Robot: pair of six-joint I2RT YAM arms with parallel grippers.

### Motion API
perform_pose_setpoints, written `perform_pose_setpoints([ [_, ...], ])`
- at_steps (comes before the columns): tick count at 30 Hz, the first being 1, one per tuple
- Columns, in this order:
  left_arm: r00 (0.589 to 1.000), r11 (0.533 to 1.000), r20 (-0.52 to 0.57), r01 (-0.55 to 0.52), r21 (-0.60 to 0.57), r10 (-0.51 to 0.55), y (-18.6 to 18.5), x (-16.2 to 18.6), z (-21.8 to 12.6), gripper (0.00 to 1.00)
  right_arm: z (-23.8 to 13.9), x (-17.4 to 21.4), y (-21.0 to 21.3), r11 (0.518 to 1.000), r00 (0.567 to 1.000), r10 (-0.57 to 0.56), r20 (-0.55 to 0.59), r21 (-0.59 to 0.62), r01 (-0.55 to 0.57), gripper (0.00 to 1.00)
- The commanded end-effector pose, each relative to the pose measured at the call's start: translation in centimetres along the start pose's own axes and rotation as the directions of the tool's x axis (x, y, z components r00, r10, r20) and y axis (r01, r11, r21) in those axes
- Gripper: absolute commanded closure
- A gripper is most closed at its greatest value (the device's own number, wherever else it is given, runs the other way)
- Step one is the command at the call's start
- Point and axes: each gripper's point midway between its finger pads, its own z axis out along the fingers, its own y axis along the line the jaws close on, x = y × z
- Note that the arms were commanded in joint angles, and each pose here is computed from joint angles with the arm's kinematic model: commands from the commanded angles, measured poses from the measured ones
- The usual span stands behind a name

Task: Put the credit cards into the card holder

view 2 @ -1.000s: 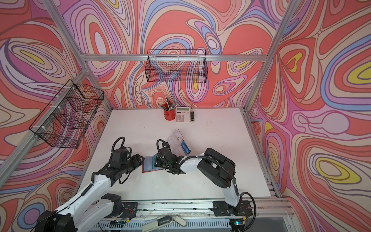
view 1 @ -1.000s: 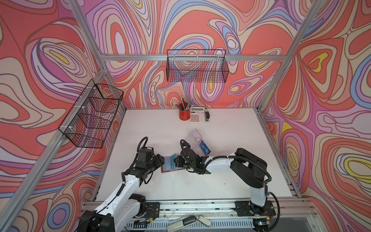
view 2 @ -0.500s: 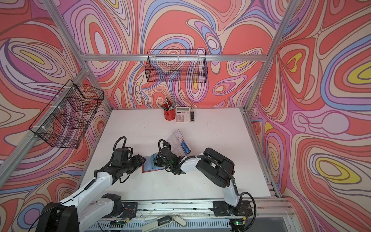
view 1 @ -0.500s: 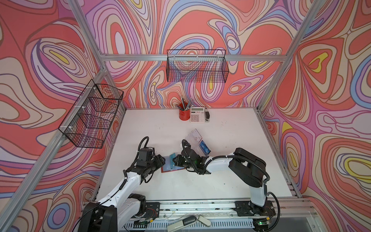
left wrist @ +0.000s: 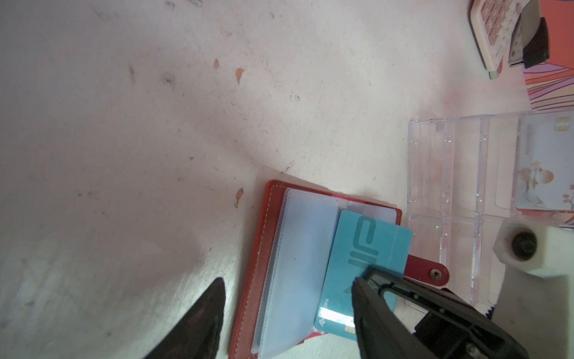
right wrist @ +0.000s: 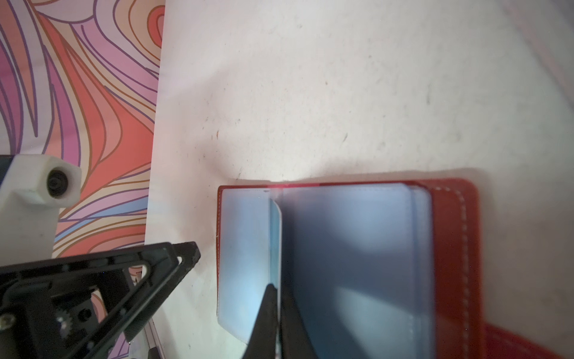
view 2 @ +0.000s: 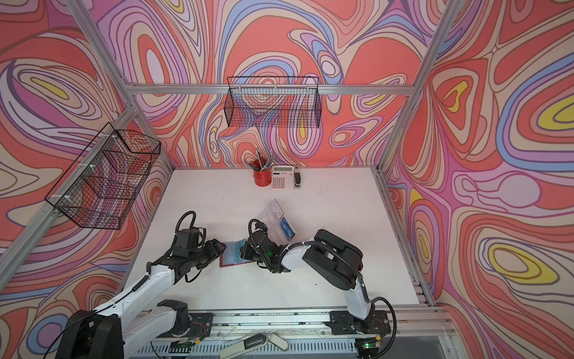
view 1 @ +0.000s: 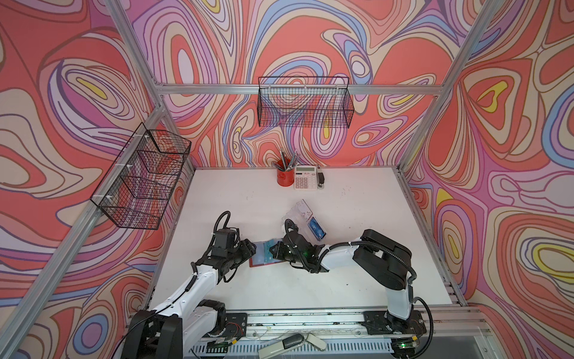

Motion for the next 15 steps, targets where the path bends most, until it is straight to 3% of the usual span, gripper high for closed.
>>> perform_pose_setpoints([
  [1, 1.0, 1.0, 0.0, 0.016, -0.018, -0.016, 0.5, -0.1, 0.2, 0.33, -0.5, -0.3, -1.0, 0.999, 1.0, 0.013, 0.021, 0.038, -0.014, 1.0],
  [15, 1.0, 0.999, -0.007, 0.019, -0.027, -0.019, 0.7, -0.1, 0.4, 0.33, 0.9, 0.7, -1.0, 1.0, 0.999, 0.013, -0.03, 0.02, -0.013, 1.0],
])
